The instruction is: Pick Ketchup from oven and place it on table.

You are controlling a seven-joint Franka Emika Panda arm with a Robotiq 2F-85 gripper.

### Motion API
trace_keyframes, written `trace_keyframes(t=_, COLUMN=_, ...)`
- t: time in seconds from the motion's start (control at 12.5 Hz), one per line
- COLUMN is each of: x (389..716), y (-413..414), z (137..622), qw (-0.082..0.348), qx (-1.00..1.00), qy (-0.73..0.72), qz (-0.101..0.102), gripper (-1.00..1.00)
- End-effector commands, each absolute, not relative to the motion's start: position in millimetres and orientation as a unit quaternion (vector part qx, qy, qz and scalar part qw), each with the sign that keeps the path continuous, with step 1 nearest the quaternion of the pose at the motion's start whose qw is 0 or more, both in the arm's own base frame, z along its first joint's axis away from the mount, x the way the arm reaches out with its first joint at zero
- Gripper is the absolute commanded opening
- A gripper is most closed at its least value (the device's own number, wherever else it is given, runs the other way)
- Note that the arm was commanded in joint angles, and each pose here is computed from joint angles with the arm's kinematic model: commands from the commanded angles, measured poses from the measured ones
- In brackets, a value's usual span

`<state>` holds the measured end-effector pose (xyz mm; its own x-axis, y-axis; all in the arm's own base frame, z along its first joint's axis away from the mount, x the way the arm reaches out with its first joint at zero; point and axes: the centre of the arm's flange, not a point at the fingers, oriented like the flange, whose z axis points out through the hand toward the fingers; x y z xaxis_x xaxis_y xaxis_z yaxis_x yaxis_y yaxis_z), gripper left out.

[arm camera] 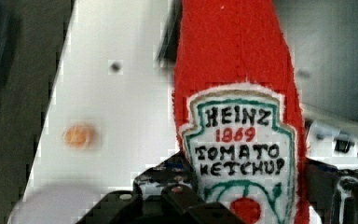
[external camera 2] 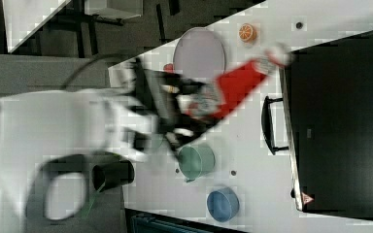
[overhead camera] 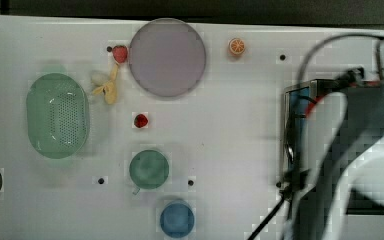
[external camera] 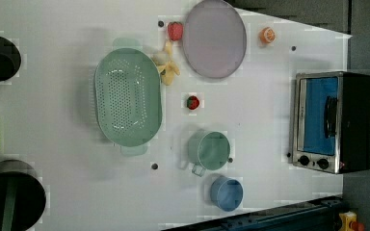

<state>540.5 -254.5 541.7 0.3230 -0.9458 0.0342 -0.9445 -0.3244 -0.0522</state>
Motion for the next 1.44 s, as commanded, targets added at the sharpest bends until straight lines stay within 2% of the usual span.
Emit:
trace_keyframes(t=0.08, x=561.8, y=-131.8, z=559.7, qw=0.019, qx=-0.877, qy=0.480, qz=0.010, gripper=0.26)
trace_keyframes(t=0.24, x=565.1, y=-81.6, z=555.2, qw=0.018, qx=-0.898, qy=0.440, qz=0.020, gripper=0.26)
trace_keyframes(t=0.56, x=559.0, y=-28.0, z=494.0, qw=-0.002, qx=-0.915, qy=0.399, qz=0.065, gripper=0.26)
trace_keyframes(t=0.8, x=553.1, y=-22.7, z=437.7, qw=0.000, qx=-0.915, qy=0.400, qz=0.054, gripper=0.26)
trace_keyframes(t=0.88, x=548.1, y=-23.2, z=414.3, qw=-0.001, qx=-0.914, qy=0.402, qz=0.056, gripper=0.26)
trace_keyframes(t=1.12, x=529.8, y=-24.8, z=338.1, qw=-0.016, qx=-0.911, qy=0.406, qz=0.076, gripper=0.26)
trace_keyframes(t=1.28, x=525.3, y=-27.7, z=294.9, qw=-0.021, qx=-0.909, qy=0.409, qz=0.071, gripper=0.26)
trace_keyframes(t=1.44, x=521.8, y=-27.6, z=253.6, qw=-0.029, qx=-0.908, qy=0.411, qz=0.079, gripper=0.26)
